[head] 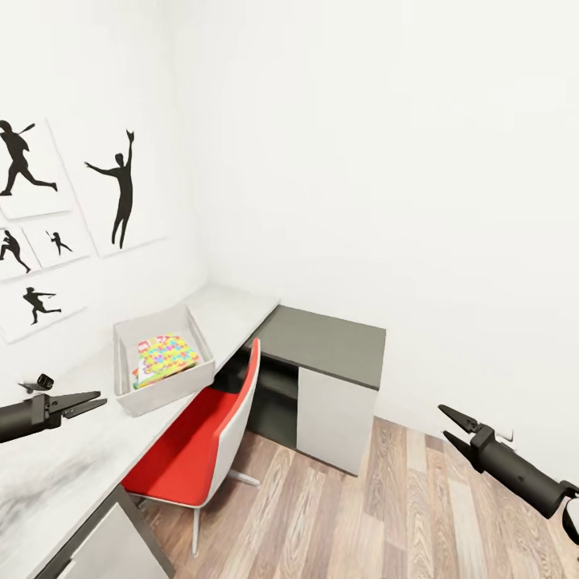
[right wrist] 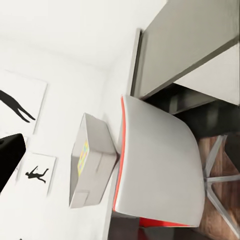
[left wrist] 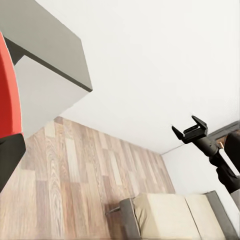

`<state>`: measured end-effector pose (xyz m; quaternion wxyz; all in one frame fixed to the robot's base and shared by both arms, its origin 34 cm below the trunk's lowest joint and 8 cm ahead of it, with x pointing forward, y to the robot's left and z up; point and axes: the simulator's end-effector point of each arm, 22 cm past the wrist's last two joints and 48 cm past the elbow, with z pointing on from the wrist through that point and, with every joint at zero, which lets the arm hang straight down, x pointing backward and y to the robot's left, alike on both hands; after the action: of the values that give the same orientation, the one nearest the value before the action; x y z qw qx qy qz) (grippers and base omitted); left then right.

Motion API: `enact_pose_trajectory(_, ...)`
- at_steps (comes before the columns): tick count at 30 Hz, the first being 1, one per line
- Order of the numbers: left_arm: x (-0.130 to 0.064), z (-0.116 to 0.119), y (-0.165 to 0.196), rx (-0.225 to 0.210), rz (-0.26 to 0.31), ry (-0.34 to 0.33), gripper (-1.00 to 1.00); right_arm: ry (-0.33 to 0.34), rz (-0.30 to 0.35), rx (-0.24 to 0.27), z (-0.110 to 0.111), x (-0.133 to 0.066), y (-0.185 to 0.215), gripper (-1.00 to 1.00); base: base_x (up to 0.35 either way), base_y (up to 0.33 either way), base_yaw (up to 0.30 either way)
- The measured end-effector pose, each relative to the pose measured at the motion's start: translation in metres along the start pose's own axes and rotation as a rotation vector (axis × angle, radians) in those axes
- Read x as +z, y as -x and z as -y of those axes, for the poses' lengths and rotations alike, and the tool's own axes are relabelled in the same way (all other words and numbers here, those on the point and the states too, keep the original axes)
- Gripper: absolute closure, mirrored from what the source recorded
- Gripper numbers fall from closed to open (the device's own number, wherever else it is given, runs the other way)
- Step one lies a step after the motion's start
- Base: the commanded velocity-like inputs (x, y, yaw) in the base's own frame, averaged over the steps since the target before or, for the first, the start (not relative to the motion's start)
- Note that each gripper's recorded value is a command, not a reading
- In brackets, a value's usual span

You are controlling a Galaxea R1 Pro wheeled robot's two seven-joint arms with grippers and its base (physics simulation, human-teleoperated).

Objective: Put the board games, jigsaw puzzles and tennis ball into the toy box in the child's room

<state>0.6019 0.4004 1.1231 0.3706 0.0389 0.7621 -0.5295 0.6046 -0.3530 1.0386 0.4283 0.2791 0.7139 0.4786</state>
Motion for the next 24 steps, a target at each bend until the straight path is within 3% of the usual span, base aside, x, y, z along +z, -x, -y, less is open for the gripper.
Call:
enact_pose_trajectory(16,-0.006,0.005,0.004,0.014,0.005,0.005,-1.0,0.005,0.006,-0.003,-0.003,-0.002,0.002,-1.0,-0.173,0.0,-0.257)
enact_pose_trajectory(24,-0.007,0.007,0.005,0.018,0.007,0.003,-1.0,-0.01,0.003,0.021,0.007,-0.003,0.0,-1.0,-0.203,0.0,-0.257)
